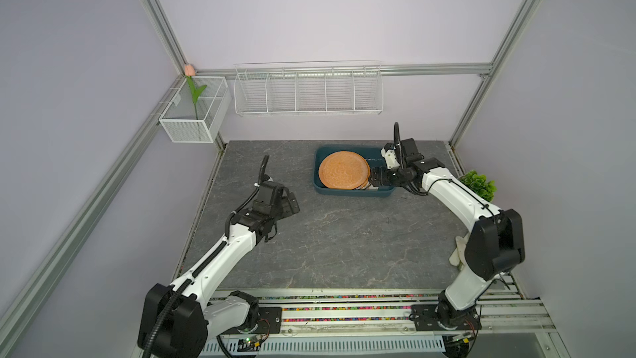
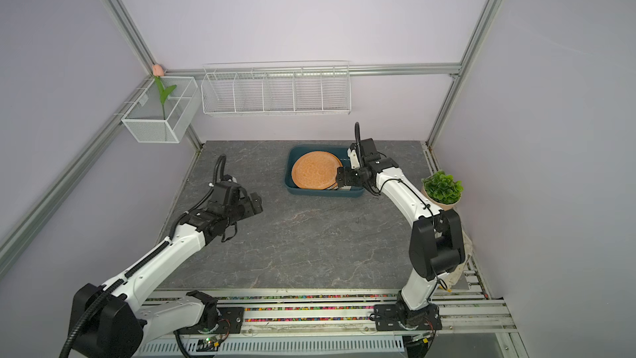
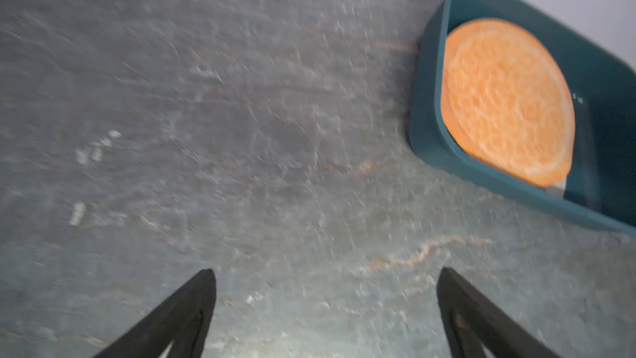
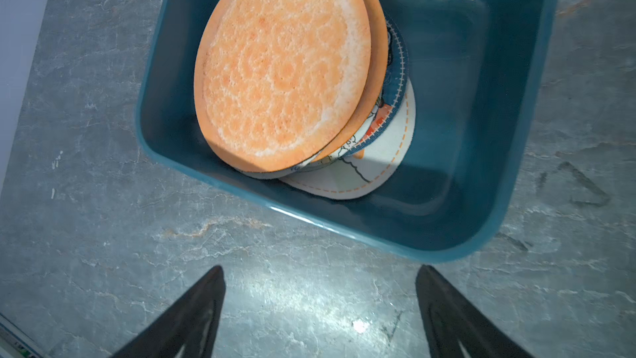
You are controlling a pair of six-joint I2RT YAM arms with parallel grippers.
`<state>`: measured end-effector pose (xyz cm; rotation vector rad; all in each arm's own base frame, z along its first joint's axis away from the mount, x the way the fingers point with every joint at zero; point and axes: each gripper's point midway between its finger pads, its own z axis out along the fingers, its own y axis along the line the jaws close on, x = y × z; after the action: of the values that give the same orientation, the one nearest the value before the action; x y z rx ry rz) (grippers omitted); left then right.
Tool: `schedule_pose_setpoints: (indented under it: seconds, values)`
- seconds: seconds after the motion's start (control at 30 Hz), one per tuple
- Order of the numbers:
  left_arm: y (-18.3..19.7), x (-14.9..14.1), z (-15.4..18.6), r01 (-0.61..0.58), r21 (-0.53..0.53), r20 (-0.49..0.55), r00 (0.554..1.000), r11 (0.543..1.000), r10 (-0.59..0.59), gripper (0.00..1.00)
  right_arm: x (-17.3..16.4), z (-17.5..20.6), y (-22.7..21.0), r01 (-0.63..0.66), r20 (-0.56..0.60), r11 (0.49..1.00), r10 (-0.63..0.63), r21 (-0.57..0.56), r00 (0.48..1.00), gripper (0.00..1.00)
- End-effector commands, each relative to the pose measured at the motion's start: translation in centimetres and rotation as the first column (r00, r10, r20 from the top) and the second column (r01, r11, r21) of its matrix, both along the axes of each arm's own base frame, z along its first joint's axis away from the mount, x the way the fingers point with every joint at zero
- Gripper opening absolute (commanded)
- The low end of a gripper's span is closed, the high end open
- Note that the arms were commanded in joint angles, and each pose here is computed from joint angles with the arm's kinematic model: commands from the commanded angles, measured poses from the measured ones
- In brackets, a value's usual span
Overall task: Put the coasters into the storage box
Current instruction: Place the coaster in the storage box, then reset both arms
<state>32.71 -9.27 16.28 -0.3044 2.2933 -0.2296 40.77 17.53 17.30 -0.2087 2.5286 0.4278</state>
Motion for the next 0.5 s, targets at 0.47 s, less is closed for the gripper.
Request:
schedule_pose_setpoints:
  seconds: [0.47]
  values:
    - [10.8,3.3,0.2,-0.222,0.268,0.356,0.927,0.938,0.118,0.99,-0.3,-2.7,-12.2,0.172,0.400,0.976,-0.107,-0.130,0.910,0.89]
